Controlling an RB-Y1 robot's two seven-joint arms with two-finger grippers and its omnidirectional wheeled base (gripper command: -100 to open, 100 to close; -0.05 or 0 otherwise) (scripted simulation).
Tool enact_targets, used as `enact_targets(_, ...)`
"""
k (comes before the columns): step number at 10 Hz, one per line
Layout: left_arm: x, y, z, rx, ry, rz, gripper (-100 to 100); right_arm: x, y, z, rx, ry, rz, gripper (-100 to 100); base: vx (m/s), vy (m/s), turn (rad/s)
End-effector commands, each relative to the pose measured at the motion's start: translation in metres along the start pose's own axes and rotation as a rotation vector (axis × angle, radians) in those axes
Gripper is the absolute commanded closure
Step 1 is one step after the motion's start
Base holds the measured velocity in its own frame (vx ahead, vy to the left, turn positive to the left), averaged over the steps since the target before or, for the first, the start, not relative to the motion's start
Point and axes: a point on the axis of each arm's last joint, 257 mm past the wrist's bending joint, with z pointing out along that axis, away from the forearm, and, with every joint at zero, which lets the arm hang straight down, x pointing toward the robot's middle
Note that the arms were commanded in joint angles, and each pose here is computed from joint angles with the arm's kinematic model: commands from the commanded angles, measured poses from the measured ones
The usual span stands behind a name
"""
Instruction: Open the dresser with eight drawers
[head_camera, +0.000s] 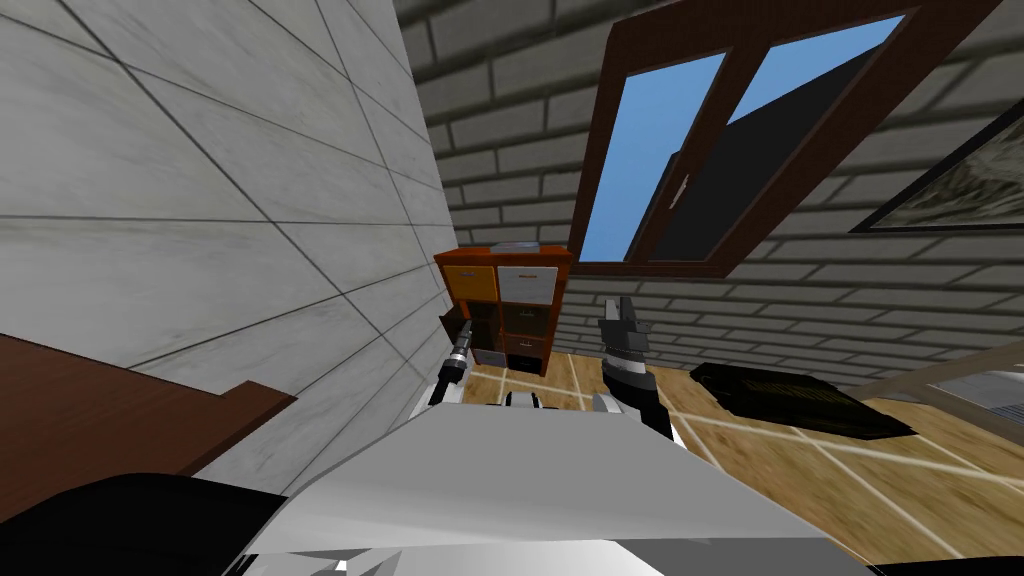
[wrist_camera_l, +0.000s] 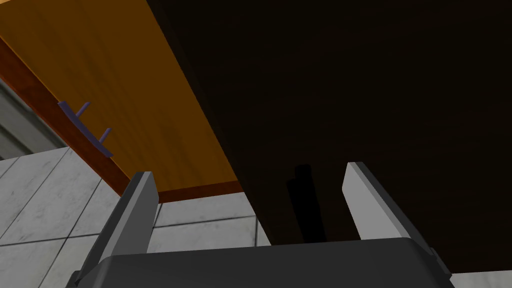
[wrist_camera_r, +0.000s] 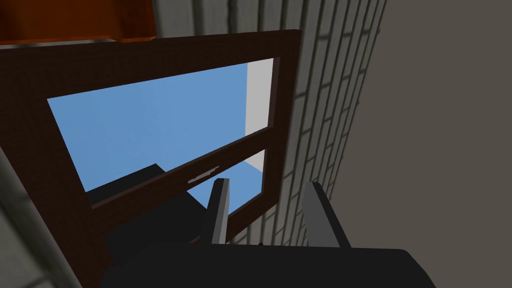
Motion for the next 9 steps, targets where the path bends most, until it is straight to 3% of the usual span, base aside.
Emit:
enact_targets(1,-0.006,-0.012,0.004,-0.004,-0.002,0.002,-100,0.000,0.000,0.000,0.000,0.000,0.000,0,0.000,-0.010,-0.013)
enact_targets(4,-0.013,-0.028,0.009,-0.004,-0.004,0.004,-100,0.000,0.000,0.000,0.000,0.000,0.000,0,-0.019,-0.008,-0.012)
enact_targets(5,-0.011,-0.020,0.007,-0.014,-0.002,0.003,-100,0.000,0.000,0.000,0.000,0.000,0.000,0,-0.007,-0.001,-0.003)
enact_targets(6,-0.011,-0.020,0.007,-0.019,-0.002,0.002,0,0.000,0.000,0.000,0.000,0.000,0.000,0,0.000,0.000,0.000)
enact_targets(9,-0.011,-0.017,0.006,-0.026,-0.002,0.002,0,0.000,0.000,0.000,0.000,0.000,0.000,0,0.000,0.000,0.000)
